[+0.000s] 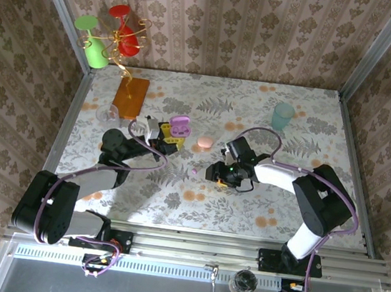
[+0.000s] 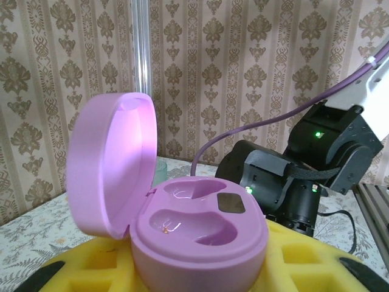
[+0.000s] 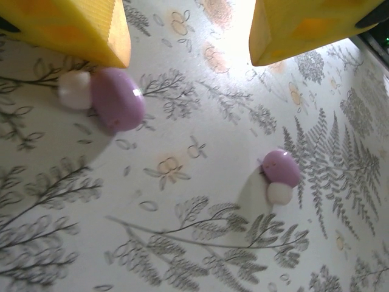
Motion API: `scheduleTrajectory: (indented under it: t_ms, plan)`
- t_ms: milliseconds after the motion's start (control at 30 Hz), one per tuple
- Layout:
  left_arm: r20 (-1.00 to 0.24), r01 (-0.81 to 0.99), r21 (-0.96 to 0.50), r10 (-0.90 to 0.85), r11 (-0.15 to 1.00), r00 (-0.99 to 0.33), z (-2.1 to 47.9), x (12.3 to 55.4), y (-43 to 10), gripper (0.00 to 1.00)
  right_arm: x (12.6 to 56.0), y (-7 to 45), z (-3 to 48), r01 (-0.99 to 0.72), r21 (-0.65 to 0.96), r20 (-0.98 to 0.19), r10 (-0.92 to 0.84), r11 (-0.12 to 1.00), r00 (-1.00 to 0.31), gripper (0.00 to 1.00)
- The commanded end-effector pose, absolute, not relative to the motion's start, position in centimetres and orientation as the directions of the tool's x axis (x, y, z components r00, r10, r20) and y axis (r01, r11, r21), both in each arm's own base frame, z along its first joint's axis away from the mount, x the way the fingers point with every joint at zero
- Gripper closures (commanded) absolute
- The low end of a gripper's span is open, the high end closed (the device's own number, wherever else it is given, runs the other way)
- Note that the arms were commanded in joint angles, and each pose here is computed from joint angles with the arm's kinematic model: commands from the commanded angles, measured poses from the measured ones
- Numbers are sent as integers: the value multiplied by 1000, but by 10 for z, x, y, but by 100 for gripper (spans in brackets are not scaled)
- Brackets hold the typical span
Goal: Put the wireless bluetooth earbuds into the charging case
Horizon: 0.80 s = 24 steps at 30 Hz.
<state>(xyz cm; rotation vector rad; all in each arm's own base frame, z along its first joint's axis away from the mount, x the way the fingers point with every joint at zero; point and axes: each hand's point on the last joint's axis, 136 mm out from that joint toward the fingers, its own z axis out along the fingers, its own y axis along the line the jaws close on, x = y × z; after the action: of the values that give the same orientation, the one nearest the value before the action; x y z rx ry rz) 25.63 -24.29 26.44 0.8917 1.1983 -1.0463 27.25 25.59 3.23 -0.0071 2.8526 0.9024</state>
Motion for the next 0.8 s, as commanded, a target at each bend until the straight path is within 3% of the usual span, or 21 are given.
scheduleTrajectory:
  t_ms: [0, 133, 333, 567, 767]
  plan:
    - [-981, 949, 42, -170, 312, 99, 273, 254, -236, 64, 267, 252, 50, -77, 548, -180, 28, 833, -983, 44]
    - [-981, 930, 29, -166, 367, 96, 268, 265, -221, 64, 269, 233, 61, -140, 406, -255, -35, 903, -966, 44]
    - [-983, 879, 14, -156, 477, 100, 262, 282, -187, 64, 277, 201, 67, -242, -11, -296, -235, 970, -926, 44]
    - [-979, 841, 9, -167, 541, 118, 270, 284, -159, 64, 294, 207, 71, -354, -389, -250, -468, 850, -848, 46]
    - [-978, 835, 4, -172, 550, 118, 271, 282, -155, 64, 301, 222, 59, -420, -507, -177, -568, 753, -804, 54]
